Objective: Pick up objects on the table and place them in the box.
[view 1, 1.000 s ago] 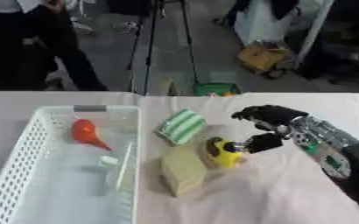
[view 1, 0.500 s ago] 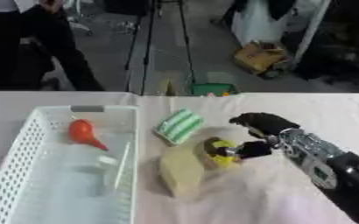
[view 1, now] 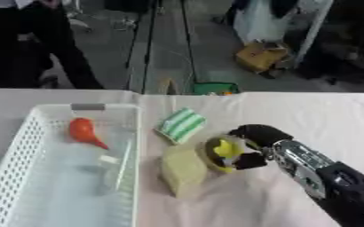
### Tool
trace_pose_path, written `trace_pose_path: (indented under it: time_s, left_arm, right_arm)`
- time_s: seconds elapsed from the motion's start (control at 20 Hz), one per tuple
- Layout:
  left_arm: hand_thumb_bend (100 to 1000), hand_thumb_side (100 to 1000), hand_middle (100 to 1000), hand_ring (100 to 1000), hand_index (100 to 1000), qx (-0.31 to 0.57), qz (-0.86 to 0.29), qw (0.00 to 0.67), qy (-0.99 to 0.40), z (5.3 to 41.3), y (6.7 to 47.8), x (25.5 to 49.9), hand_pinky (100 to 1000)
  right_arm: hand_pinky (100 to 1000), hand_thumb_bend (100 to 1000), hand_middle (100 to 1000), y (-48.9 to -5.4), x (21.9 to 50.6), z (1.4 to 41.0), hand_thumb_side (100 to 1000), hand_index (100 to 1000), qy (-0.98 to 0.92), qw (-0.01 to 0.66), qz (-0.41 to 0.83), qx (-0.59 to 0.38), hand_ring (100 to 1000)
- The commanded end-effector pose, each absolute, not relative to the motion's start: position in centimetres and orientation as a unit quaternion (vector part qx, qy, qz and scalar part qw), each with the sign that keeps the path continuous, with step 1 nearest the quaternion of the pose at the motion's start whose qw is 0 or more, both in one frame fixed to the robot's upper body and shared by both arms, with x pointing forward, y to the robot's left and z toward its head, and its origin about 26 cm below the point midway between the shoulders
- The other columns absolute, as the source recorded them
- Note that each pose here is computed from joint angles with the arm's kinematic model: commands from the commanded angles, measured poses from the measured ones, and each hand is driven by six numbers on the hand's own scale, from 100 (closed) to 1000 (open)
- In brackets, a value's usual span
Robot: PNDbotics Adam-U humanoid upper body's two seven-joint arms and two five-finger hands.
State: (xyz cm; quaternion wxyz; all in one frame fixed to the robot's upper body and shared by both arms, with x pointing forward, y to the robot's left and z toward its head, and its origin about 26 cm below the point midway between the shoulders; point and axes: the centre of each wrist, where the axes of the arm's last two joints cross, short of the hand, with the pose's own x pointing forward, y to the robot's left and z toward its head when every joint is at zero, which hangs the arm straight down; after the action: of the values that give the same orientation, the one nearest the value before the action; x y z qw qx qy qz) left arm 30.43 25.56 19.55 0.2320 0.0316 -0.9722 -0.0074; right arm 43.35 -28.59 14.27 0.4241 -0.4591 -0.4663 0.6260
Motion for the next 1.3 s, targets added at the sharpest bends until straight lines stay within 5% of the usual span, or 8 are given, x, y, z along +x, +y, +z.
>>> trace_pose_path:
  time_s: [0.05,0.95,1.3]
  left_arm:
    - [105,1000,1000,934,934,0.027,-0.010,0.222,-0.975,20.2,25.3,30.3,960]
    - [106,1000,1000,935,933,0.026,-0.010,0.227,-0.974,20.2,25.4,30.3,960]
    - [107,1000,1000,935,933,0.026,-0.010,0.229,-0.973,20.1,25.4,30.2,960]
  right_arm:
    - [890,648,841,-29.0,43.7,14.8,1000,970,-0.460,0.413,0.624,-0.479,932]
    - [886,595,785,-28.3,43.9,15.0,1000,924,-0.461,0.391,0.640,-0.474,925]
    - [896,563,699,-28.4,43.8,15.6,1000,882,-0.451,0.385,0.656,-0.467,932]
